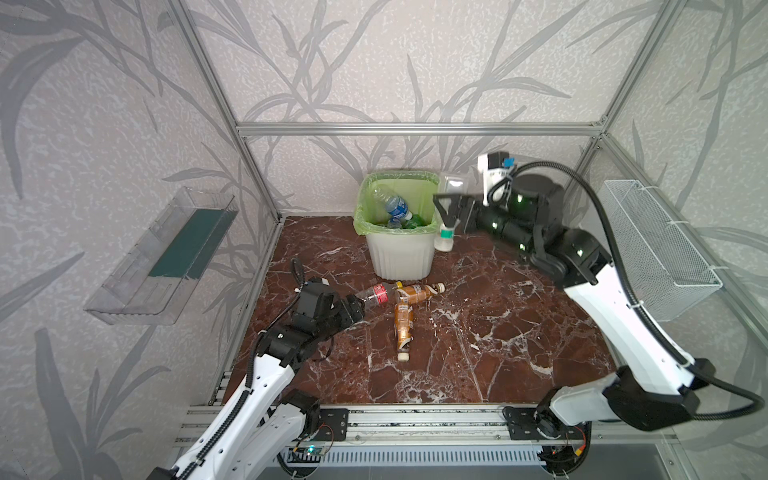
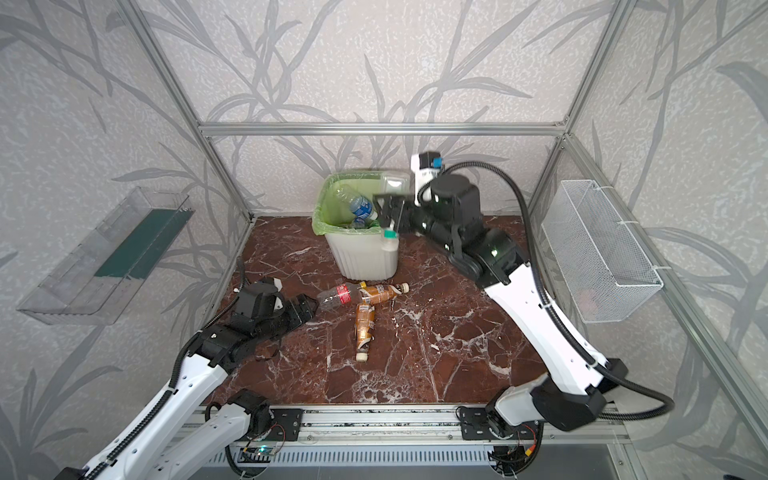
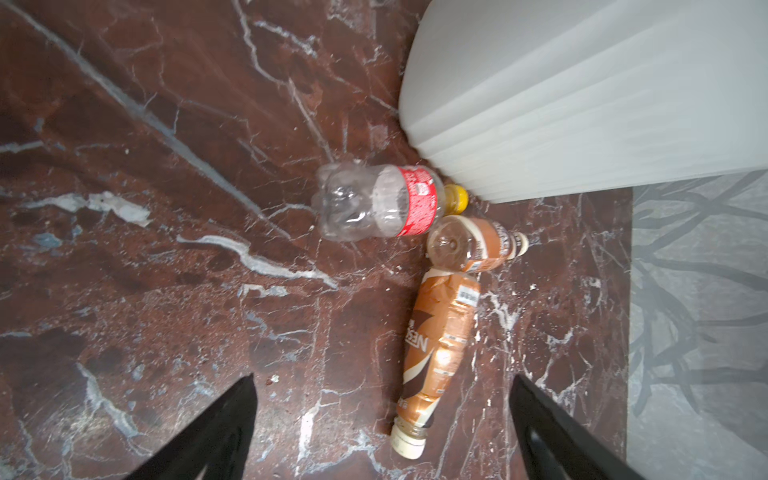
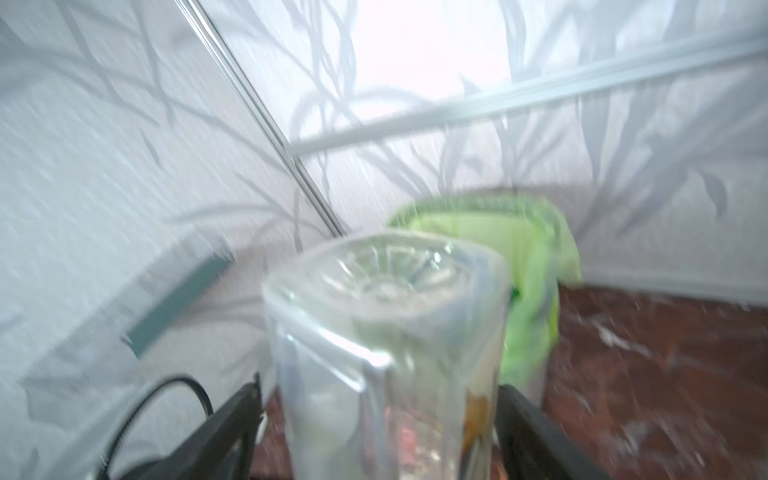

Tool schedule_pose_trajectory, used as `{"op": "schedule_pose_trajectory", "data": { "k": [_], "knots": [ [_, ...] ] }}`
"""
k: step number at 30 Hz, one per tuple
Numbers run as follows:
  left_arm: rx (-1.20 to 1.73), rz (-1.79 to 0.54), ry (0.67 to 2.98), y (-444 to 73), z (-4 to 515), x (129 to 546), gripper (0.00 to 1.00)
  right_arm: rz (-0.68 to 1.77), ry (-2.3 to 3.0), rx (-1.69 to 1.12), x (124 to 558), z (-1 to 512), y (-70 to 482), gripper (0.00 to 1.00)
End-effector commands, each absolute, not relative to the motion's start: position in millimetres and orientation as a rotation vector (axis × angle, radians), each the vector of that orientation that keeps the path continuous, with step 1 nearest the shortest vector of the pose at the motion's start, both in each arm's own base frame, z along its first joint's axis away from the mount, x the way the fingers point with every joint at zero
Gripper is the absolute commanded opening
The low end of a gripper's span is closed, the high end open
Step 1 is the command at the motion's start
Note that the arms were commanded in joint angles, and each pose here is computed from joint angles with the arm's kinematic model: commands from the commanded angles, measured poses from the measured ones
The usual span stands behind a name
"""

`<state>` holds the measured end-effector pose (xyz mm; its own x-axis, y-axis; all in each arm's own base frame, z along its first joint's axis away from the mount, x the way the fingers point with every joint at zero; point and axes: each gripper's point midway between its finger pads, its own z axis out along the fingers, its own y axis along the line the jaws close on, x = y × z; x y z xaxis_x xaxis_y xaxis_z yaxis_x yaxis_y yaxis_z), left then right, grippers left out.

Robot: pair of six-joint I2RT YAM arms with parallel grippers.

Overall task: Throw the plastic bottles in the bin
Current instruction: 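Swing the held bottle over the bin with the right gripper and release, then return the right gripper beside the pile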

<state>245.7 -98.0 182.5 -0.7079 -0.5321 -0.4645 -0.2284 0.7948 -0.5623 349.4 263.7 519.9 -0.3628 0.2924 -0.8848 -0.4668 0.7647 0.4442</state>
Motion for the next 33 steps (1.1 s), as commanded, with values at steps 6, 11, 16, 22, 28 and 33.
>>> {"op": "schedule_pose_trajectory", "data": {
  "k": [6,11,16,22,28,33],
  "knots": [
    [-0.545,-0.629,2.303,-92,192,242,0.94,0.568,1.963,0.081,340,415,177,0.99],
    [-0.586,-0.637,2.325,-90,170,232,0.94,0.518,2.154,0.126,297,304,149,0.98],
    [-0.591,-0.617,2.338,-87,164,230,0.94,0.572,2.353,0.129,258,205,148,0.95],
    [-0.574,-0.628,2.344,-91,167,233,0.94,0.677,2.425,0.212,238,156,152,0.93],
    [-0.559,-0.656,2.361,-96,167,232,0.94,0.688,2.435,0.213,239,147,155,0.92],
    [-0.531,-0.697,2.366,-102,165,231,0.94,0.722,2.443,0.204,240,142,161,0.91]
  ]
}}
